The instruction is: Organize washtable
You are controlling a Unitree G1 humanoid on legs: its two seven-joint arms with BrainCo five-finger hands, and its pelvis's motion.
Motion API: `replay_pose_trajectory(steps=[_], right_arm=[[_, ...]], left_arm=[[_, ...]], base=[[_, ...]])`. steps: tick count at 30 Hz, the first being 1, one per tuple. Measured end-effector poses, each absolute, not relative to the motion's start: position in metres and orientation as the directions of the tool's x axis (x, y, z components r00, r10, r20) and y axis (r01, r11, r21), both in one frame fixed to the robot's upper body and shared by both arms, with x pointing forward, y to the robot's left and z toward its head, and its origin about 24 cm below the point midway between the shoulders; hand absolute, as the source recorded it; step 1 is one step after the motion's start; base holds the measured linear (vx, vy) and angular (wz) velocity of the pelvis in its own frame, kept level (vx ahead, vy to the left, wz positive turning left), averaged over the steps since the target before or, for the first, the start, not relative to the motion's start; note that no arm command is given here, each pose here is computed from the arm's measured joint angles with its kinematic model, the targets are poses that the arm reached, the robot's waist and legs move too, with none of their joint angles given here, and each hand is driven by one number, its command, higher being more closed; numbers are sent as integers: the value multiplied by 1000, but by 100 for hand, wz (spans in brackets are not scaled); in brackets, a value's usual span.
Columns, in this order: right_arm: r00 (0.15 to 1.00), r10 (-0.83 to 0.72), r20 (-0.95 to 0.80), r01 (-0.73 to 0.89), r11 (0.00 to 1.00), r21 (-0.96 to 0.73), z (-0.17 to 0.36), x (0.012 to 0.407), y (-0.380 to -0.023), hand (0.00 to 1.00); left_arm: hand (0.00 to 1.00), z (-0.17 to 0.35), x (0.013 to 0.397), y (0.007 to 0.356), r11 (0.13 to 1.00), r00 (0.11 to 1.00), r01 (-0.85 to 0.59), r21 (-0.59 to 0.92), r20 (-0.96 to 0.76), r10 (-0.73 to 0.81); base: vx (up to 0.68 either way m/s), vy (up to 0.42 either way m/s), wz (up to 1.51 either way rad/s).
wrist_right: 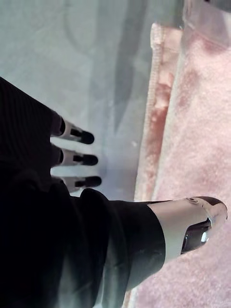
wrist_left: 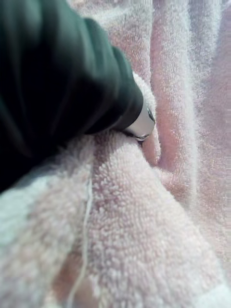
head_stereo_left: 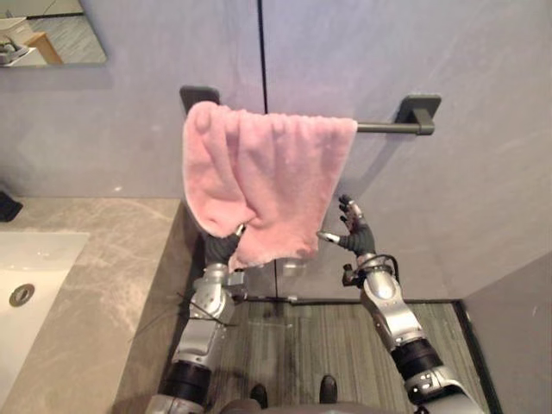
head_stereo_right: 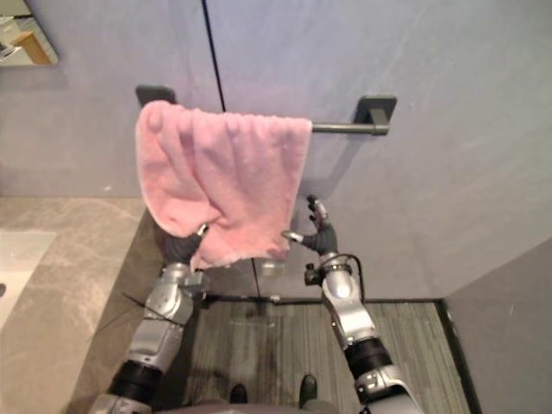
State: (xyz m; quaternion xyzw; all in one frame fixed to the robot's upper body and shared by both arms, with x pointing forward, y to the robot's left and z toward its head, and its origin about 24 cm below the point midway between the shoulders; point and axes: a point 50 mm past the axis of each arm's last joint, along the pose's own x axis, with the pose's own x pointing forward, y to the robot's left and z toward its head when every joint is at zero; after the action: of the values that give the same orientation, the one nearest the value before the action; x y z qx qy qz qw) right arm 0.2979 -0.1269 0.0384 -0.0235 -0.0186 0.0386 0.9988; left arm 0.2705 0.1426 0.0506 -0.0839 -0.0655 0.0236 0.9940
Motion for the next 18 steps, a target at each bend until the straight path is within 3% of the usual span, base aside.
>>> replay_pose_trajectory(steps=[12, 13, 18], right_arm=[[995, 102, 5, -101, 994, -34, 43, 317, -114, 0], [993, 116, -3, -116, 992, -46, 43, 320, -110, 100], [985, 170, 33, -167, 983, -72, 61, 334, -96, 100]], left_arm=[[100, 71, 285, 133, 979, 980, 13, -202, 196, 28], [100, 74, 286, 130, 980, 979, 26, -199, 206, 16], [100, 82, 291, 125, 977, 972, 50, -205, 235, 0]], base=[[-24, -4, 10], [-62, -2, 4], [-51, -15, 3]])
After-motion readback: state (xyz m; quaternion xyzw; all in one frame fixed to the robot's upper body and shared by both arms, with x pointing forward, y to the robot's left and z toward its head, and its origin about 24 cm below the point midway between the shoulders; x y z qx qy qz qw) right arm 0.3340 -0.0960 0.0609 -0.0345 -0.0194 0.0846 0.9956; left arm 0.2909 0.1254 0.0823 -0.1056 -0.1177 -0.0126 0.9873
